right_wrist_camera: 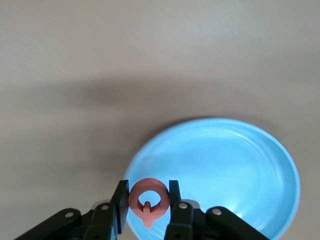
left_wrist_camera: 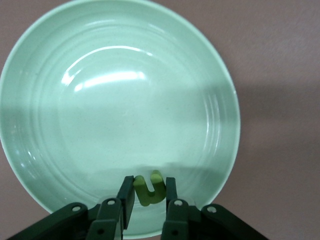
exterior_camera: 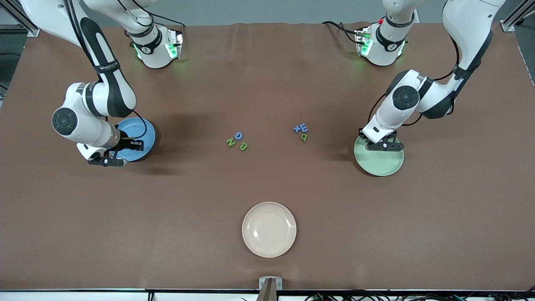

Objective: Sort uppercase to blue plate, lowercase to green plate
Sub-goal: 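Open the right gripper to drop the pink Q on the blue plate, then grasp the green N with the right gripper while the left gripper reaches b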

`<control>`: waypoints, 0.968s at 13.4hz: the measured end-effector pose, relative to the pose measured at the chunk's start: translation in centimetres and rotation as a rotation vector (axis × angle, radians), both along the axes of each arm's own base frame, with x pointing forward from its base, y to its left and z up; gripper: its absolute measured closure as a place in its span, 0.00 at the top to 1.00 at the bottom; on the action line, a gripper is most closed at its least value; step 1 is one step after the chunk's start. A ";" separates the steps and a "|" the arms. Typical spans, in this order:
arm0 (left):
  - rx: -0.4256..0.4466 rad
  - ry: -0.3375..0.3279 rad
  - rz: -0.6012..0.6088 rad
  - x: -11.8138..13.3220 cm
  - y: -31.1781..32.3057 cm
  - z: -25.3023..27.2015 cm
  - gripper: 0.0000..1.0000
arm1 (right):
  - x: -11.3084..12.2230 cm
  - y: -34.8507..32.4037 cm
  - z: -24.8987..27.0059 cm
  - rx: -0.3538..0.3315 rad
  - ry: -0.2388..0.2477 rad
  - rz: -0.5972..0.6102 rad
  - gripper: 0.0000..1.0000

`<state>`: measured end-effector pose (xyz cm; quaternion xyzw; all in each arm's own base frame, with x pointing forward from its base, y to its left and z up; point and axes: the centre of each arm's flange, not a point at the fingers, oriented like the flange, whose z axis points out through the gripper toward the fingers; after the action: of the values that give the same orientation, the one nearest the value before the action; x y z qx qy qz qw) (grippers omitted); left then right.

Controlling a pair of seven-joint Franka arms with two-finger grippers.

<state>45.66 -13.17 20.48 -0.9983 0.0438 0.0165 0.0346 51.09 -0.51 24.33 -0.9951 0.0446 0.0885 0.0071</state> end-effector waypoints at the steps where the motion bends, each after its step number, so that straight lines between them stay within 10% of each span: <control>1: -0.003 -0.003 -0.006 -0.2 0.0 -0.1 0.30 | -0.6 -0.7 -0.5 -0.004 0.011 -0.007 0.36; 3: -0.003 -0.006 -0.013 -0.3 -0.1 -0.2 0.30 | -1.1 -1.5 -0.9 -0.005 0.016 -0.020 0.52; 8: -0.013 -0.022 -0.015 0.1 -0.2 0.1 0.76 | -1.0 0.8 -0.8 -0.018 0.015 -0.072 1.00; 10: -0.026 -0.049 -0.030 0.8 -1.3 1.1 0.96 | -1.0 3.9 -0.7 -0.032 0.007 -0.100 1.00; 13: -0.054 -0.099 -0.048 1.5 -4.7 3.2 1.00 | -1.2 9.0 -0.4 -0.042 -0.021 -0.162 1.00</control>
<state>47.19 -17.91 23.72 -0.9971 0.0664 -0.0348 0.0102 49.89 8.49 23.91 -0.9890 0.1265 0.0762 -0.0059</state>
